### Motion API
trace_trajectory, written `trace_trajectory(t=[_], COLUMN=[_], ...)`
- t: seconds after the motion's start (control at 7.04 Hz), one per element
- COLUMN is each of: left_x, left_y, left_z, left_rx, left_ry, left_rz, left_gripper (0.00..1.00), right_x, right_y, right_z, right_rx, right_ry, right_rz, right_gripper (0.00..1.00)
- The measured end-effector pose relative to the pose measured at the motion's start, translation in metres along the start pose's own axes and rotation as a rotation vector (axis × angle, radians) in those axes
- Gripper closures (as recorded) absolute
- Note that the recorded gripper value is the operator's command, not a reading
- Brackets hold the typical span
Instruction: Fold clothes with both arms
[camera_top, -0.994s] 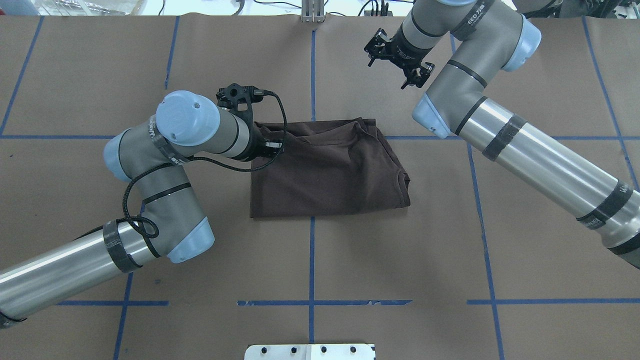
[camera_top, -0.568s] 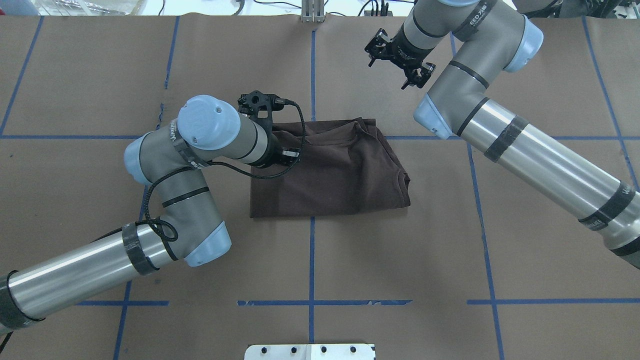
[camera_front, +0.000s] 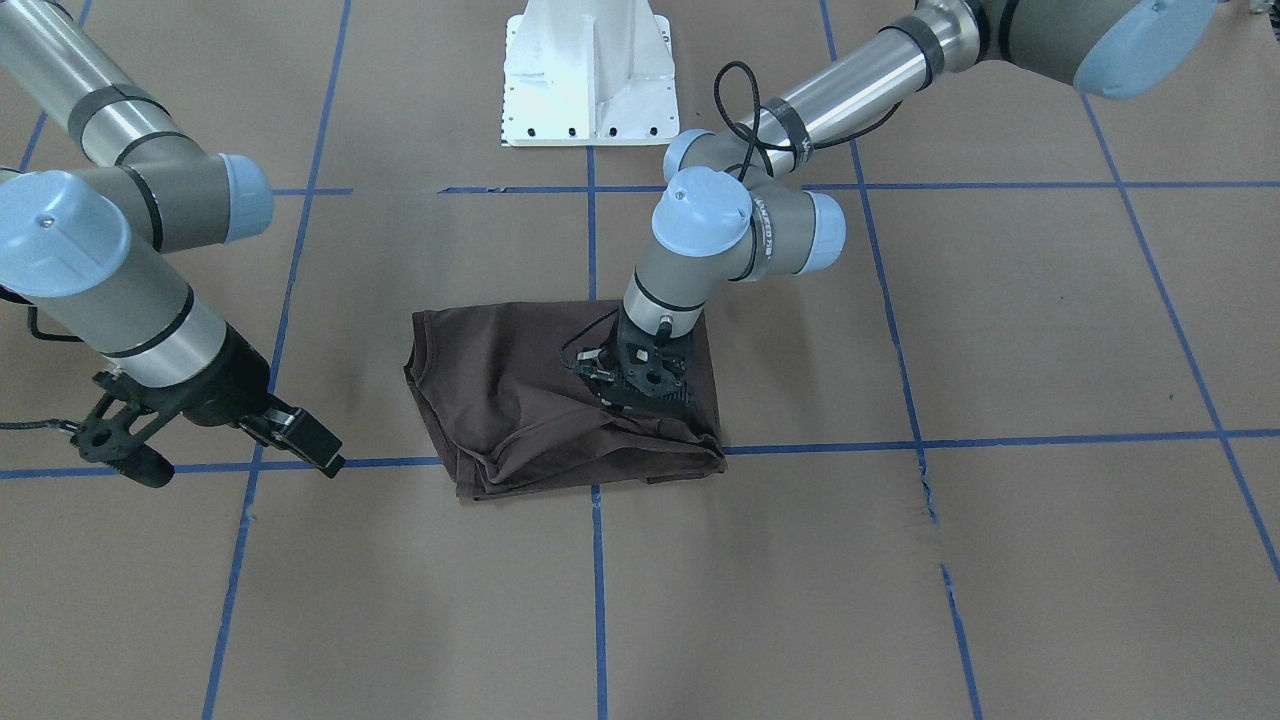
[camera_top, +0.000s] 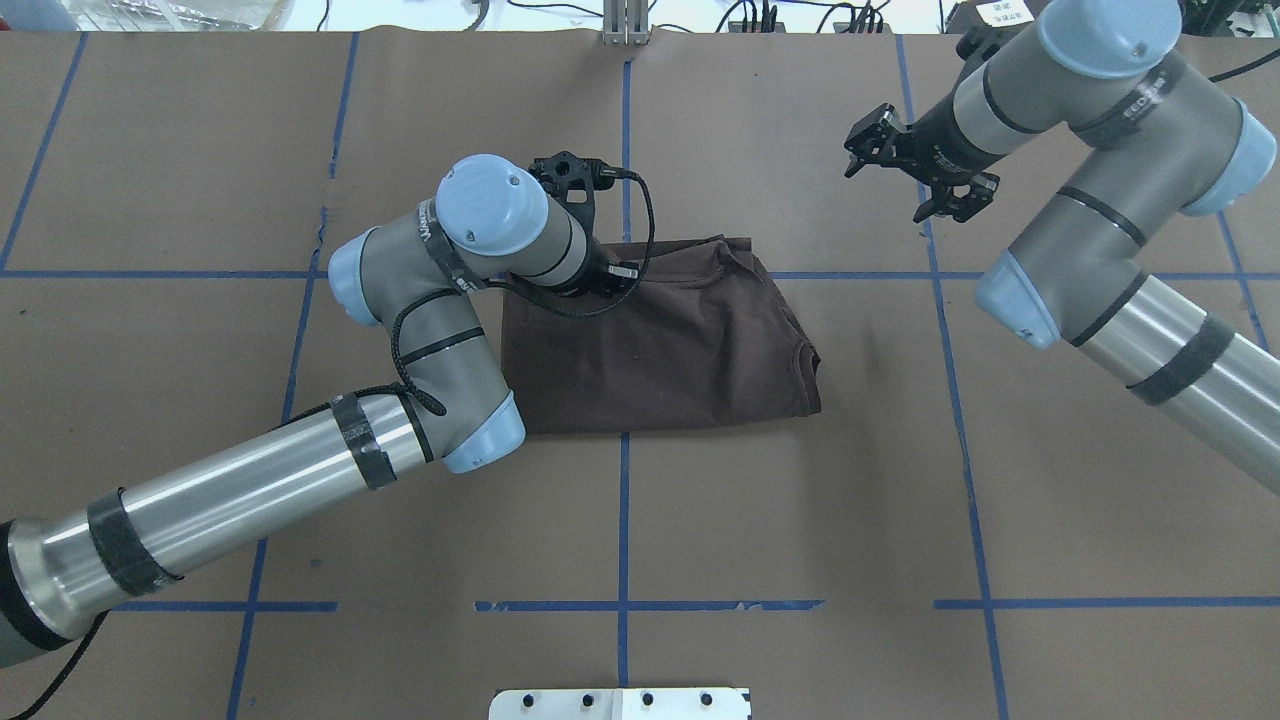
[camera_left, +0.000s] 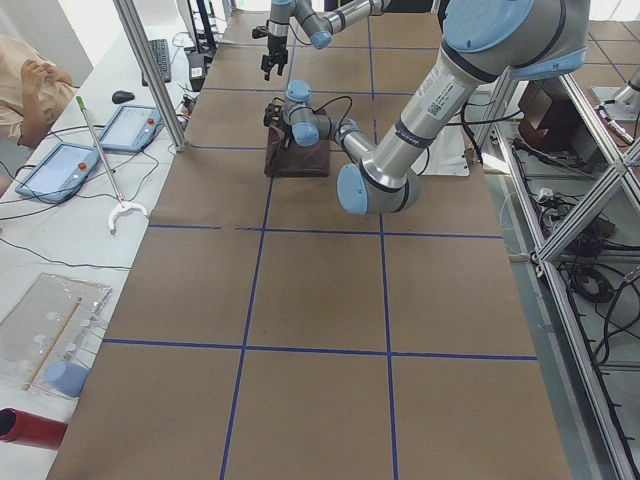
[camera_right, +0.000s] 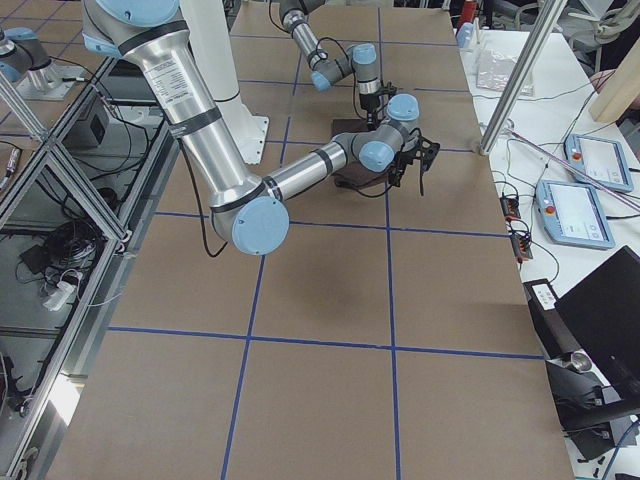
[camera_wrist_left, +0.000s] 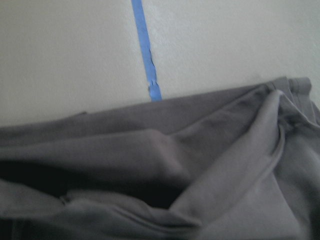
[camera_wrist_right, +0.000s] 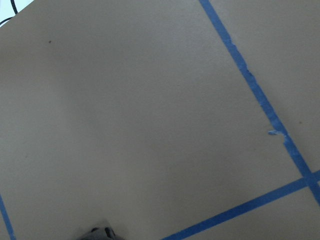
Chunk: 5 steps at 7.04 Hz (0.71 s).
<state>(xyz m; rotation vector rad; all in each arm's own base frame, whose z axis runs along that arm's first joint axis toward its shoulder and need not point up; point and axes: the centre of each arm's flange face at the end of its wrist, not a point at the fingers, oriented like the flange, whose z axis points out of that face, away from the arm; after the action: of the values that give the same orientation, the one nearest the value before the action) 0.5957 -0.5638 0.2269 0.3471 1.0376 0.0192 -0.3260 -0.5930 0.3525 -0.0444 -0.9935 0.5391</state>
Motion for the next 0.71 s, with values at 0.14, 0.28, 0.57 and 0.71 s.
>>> trace_trajectory(t=[0.14, 0.28, 0.57, 0.71], left_x=[-0.031, -0.059, -0.094, -0.121], left_y=[-0.043, -0.078, -0.114, -0.118], left_z=[-0.003, -0.015, -0.036, -0.043], left_rx=[0.049, 0.090, 0.133, 0.138], left_ry=[-0.022, -0.044, -0.073, -0.089], left_rz=[0.021, 0.044, 0.059, 0.048], left_gripper=[1.00, 1.00, 1.00, 1.00], right_x=[0.012, 0.016, 0.021, 0.031], right_y=[0.001, 0.002, -0.004, -0.014], right_z=[-0.006, -0.008, -0.012, -0.017], right_rx=[-0.002, -0.004, 0.002, 0.014], right_ry=[0.000, -0.001, 0.000, 0.004], right_rz=[-0.006, -0.009, -0.003, 0.000], right_gripper=[0.00, 0.00, 0.00, 0.00])
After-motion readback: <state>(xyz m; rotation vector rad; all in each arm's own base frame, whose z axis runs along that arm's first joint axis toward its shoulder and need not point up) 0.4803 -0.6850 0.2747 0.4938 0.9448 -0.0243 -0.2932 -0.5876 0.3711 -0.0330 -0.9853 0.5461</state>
